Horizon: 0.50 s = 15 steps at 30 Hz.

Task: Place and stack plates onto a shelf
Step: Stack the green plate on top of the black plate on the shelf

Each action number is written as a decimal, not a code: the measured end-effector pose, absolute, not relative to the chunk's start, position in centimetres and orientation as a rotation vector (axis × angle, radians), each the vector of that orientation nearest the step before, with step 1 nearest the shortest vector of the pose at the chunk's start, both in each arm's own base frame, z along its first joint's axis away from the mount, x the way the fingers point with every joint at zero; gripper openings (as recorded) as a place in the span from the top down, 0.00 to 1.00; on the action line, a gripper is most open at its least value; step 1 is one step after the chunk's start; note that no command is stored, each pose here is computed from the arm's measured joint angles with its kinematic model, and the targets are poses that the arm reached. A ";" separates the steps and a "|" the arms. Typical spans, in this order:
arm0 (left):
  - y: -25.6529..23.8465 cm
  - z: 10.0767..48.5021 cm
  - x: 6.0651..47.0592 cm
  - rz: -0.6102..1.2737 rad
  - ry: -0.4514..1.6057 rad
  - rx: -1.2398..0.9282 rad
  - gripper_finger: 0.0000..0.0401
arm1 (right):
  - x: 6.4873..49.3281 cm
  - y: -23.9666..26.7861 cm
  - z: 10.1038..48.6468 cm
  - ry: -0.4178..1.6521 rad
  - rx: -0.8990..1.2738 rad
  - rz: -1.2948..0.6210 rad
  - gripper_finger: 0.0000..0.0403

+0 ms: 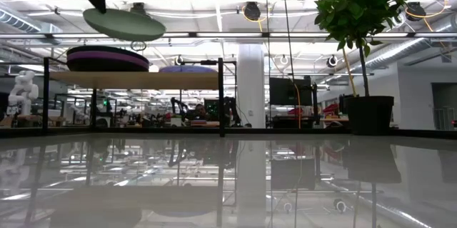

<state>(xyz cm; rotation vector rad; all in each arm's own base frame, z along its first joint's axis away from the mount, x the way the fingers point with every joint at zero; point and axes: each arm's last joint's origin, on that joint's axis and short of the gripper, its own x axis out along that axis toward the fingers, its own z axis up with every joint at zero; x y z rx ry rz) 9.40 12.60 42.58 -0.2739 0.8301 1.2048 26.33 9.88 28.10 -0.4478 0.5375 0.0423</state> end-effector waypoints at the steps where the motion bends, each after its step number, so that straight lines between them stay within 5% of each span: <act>1: 12.6 42.6 9.5 1.212 0.819 -0.291 0.99 | 26.3 9.9 28.1 0.537 -0.447 0.042 0.74; 15: 13.1 39.7 11.0 1.493 0.657 -0.464 0.97 | 26.3 9.9 28.1 0.538 -0.448 0.043 0.74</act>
